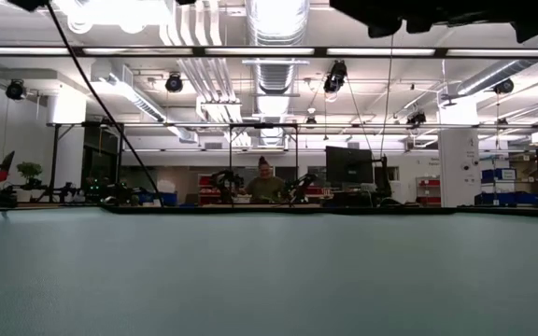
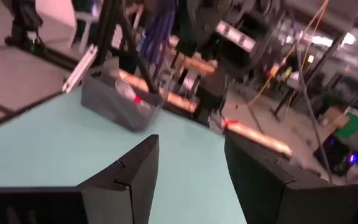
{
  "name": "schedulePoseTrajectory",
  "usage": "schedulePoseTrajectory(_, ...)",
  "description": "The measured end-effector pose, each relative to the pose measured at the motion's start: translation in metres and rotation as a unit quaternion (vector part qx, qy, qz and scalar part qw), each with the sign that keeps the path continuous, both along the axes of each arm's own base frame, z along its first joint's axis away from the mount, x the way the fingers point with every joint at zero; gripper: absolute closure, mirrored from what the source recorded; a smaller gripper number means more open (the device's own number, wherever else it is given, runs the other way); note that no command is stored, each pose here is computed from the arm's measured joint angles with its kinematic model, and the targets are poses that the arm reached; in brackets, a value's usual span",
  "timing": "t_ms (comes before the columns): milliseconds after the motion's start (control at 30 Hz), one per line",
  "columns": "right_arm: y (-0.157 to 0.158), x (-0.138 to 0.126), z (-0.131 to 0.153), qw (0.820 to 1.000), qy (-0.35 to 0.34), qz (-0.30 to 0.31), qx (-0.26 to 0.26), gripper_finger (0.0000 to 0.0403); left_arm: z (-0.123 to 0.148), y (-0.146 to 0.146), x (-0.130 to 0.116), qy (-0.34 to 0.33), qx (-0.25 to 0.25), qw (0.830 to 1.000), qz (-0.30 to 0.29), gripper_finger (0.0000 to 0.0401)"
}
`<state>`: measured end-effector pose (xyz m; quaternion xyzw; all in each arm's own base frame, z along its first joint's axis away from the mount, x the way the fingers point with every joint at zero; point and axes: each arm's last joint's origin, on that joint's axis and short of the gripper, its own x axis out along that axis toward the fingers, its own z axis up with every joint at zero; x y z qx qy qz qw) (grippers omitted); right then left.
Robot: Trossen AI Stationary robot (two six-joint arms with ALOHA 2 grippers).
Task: Pick and place USB-C Cables
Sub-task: Put the purple charger cable into the gray bin
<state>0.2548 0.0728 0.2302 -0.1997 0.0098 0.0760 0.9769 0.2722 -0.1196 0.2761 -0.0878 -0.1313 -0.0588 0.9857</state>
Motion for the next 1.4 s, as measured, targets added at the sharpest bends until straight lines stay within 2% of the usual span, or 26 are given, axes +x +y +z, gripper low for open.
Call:
schedulePoseTrajectory(67, 0.0, -0.002, 0.0, 1.0, -0.025, 0.002, 0.0, 0.0227, 0.003, -0.006, -0.002, 0.017, -0.003, 1.0, 0.025, 0.0397)
schedulePoseTrajectory(333, 0.0, -0.008, 0.001, 0.998, -0.063, 0.024, 0.004, 0.0227, 0.012, -0.031, 0.011, -0.021, 0.089, 0.994, 0.061, 0.0399)
schedulePoseTrajectory(533, -0.002, -0.012, 0.008, 0.997, -0.076, 0.023, 0.007, 0.0227, 0.022, -0.037, 0.021, -0.043, 0.083, 0.993, 0.065, 0.0399)
schedulePoseTrajectory(667, -0.003, -0.017, 0.013, 0.996, -0.084, 0.023, 0.011, 0.0227, 0.028, -0.043, 0.02, -0.043, 0.034, 0.998, 0.04, 0.0399)
schedulePoseTrajectory(800, -0.005, -0.024, 0.019, 0.996, -0.085, 0.023, 0.019, 0.0227, 0.045, -0.052, 0.02, -0.037, -0.02, 0.999, 0.034, 0.0399)
schedulePoseTrajectory(867, -0.006, -0.026, 0.022, 0.995, -0.089, 0.023, 0.026, 0.0227, 0.057, -0.058, 0.019, -0.003, -0.053, 0.997, 0.05, 0.0399)
schedulePoseTrajectory(933, -0.007, -0.029, 0.024, 0.996, -0.085, 0.024, 0.031, 0.0227, 0.067, -0.064, 0.014, 0.072, -0.102, 0.989, 0.082, 0.0399)
schedulePoseTrajectory(1000, -0.008, -0.032, 0.026, 0.996, -0.082, 0.024, 0.032, 0.0227, 0.07, -0.069, 0.002, 0.171, -0.178, 0.962, 0.115, 0.0399)
schedulePoseTrajectory(1100, -0.009, -0.035, 0.029, 0.996, -0.08, 0.024, 0.031, 0.0227, 0.071, -0.07, -0.031, 0.315, -0.306, 0.883, 0.167, 0.0399)
schedulePoseTrajectory(1233, -0.01, -0.038, 0.032, 0.996, -0.084, 0.023, 0.024, 0.0227, 0.061, -0.073, -0.071, 0.454, -0.373, 0.768, 0.255, 0.0399)
schedulePoseTrajectory(1300, -0.01, -0.038, 0.032, 0.996, -0.085, 0.023, 0.017, 0.0227, 0.057, -0.075, -0.082, 0.512, -0.4, 0.711, 0.268, 0.0399)
schedulePoseTrajectory(1333, -0.01, -0.038, 0.031, 0.996, -0.085, 0.023, 0.014, 0.0227, 0.057, -0.077, -0.085, 0.54, -0.407, 0.688, 0.262, 0.0399)
schedulePoseTrajectory(1400, -0.01, -0.037, 0.031, 0.996, -0.086, 0.022, 0.008, 0.0227, 0.051, -0.082, -0.092, 0.587, -0.405, 0.656, 0.248, 0.0399)
